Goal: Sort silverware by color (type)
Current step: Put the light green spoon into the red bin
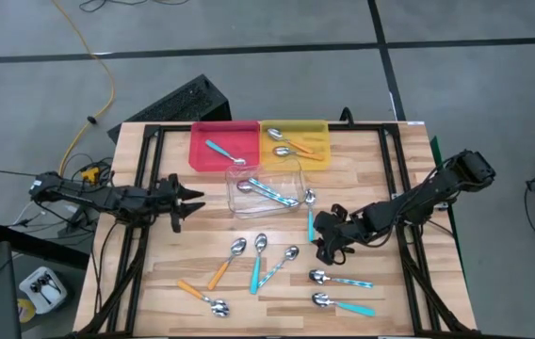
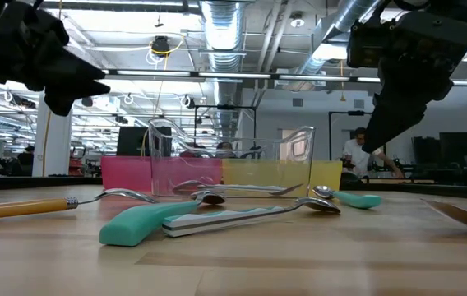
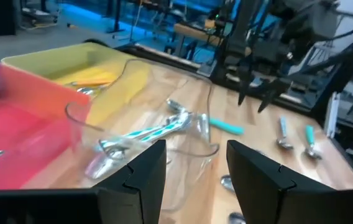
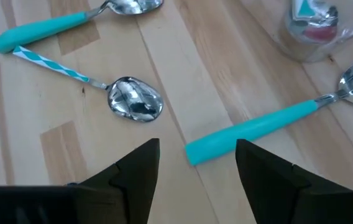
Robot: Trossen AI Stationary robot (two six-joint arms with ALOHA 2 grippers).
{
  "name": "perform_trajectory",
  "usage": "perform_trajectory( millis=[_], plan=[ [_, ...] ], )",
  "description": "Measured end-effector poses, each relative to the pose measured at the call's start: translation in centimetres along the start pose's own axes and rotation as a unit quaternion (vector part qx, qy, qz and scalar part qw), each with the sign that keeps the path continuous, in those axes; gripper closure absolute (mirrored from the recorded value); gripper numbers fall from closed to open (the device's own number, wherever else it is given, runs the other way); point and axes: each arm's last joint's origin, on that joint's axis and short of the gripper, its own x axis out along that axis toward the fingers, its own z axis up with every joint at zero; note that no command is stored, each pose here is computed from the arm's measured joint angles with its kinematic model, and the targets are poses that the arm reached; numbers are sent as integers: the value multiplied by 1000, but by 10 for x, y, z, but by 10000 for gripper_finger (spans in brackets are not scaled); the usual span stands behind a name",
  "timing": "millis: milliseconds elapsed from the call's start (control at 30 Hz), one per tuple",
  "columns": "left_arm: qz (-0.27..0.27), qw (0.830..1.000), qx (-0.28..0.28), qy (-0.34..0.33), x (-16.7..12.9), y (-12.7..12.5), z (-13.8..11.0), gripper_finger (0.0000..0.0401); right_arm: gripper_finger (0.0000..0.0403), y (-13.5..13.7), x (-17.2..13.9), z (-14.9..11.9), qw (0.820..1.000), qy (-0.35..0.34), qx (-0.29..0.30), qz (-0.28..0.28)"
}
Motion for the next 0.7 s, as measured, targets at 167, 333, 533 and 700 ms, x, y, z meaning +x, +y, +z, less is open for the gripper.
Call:
perform_trajectory(
  millis=[167, 333, 533, 700],
  plan=[
    [14, 1000, 14, -1, 0, 1, -1, 248, 168, -2, 0, 1, 999, -24, -1, -28],
    [36, 999, 26, -7, 0, 2, 0, 248, 168, -8, 1, 5, 997, -45, 4, -64],
    [34, 999, 37, -5, 0, 2, 0, 248, 168, -17, 4, 11, 995, -45, 37, -80],
    [15, 999, 49, 8, 0, 2, -2, 248, 168, -17, 4, 14, 996, -52, 24, -73]
  ],
)
